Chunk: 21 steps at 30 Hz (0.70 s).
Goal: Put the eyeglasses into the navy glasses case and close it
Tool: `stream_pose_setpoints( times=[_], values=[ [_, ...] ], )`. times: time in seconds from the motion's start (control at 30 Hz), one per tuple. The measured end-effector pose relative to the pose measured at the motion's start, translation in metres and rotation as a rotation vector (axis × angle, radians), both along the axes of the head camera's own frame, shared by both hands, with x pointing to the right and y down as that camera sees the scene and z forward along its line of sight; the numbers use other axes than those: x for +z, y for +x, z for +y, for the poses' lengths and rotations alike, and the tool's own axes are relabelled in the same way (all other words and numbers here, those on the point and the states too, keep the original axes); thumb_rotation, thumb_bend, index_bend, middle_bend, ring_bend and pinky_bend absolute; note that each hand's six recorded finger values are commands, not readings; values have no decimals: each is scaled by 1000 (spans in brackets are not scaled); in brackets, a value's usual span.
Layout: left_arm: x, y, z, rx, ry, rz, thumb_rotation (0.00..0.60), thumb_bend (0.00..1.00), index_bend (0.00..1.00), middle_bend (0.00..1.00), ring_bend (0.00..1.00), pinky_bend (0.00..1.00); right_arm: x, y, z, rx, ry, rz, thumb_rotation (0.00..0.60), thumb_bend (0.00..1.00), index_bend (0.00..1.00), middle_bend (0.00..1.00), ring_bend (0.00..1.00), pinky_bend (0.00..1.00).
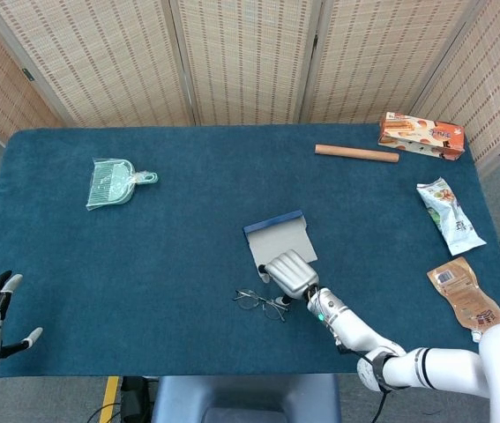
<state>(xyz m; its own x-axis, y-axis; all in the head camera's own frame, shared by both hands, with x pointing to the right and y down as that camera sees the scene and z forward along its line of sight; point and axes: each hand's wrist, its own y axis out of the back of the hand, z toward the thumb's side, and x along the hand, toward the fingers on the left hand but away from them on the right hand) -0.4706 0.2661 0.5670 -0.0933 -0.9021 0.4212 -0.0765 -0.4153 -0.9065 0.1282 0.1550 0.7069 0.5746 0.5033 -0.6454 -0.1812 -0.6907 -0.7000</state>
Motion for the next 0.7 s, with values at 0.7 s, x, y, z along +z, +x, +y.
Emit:
stream_pose_setpoints(
  times=[0.7],
  values=[
    [0,-2,1,-1,-2,7,600,188,140,97,96,198,-10,-18,18,72,-124,-63,600,52,526,1000,1000,965]
  ],
)
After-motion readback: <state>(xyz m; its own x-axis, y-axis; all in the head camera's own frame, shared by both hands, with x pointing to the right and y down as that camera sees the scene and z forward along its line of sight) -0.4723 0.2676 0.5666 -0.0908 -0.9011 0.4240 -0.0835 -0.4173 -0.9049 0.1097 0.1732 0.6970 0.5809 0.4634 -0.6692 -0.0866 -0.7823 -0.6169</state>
